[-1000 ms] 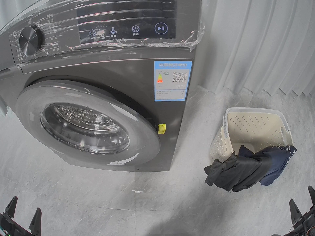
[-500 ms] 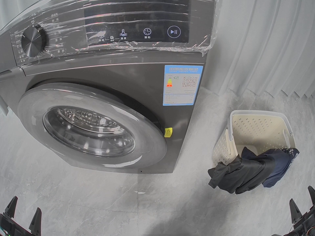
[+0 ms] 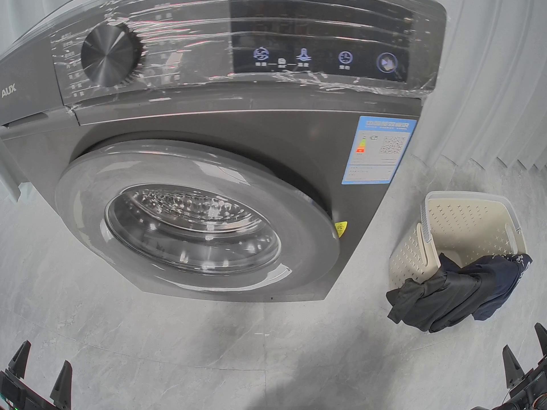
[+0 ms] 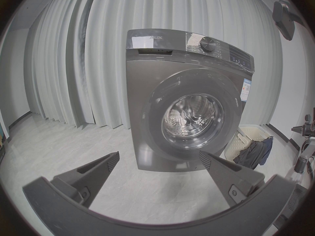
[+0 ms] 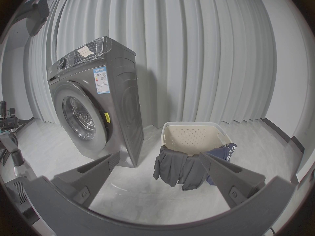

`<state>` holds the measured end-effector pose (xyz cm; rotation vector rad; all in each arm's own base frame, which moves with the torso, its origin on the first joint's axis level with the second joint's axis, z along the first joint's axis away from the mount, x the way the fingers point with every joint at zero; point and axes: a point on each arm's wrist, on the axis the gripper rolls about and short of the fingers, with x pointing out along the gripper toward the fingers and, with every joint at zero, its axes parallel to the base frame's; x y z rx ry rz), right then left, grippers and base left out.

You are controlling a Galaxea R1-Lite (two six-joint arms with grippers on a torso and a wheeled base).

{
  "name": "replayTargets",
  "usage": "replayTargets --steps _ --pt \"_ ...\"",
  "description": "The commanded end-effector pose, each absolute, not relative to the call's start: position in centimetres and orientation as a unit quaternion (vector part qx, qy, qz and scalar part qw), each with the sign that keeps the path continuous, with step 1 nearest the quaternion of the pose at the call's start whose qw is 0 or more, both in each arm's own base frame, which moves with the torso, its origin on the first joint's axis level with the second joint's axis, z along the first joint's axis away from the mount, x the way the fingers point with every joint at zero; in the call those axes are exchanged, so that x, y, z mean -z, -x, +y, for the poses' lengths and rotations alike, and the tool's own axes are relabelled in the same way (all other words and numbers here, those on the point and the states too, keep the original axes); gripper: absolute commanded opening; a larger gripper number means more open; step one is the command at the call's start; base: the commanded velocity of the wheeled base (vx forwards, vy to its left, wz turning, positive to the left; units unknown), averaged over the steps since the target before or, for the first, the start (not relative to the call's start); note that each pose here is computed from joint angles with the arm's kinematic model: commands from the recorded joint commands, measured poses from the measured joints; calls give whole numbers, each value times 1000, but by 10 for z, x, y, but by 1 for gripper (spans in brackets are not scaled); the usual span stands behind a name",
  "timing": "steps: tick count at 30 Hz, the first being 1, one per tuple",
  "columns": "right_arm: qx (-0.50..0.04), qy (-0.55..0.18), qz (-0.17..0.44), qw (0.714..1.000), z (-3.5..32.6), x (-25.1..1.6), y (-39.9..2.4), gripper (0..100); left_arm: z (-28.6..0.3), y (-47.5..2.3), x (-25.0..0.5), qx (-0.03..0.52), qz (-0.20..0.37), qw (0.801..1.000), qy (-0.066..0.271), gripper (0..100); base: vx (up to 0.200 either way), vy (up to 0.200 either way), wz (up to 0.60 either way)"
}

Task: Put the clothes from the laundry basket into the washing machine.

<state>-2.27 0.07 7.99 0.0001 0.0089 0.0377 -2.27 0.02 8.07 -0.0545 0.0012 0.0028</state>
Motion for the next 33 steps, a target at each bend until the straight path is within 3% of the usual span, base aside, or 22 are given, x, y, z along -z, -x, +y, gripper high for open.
replayTargets --steps 1,15,33 --pt "-19 0 8 1000 1 -75 22 100 0 23 -76 -2 1 1000 28 100 0 200 0" --pt "-19 0 8 1000 1 -75 22 100 0 23 -75 -2 2 1000 28 100 0 0 0" --pt "-19 0 8 1000 1 -75 22 100 0 23 -75 -2 2 1000 28 100 0 200 0"
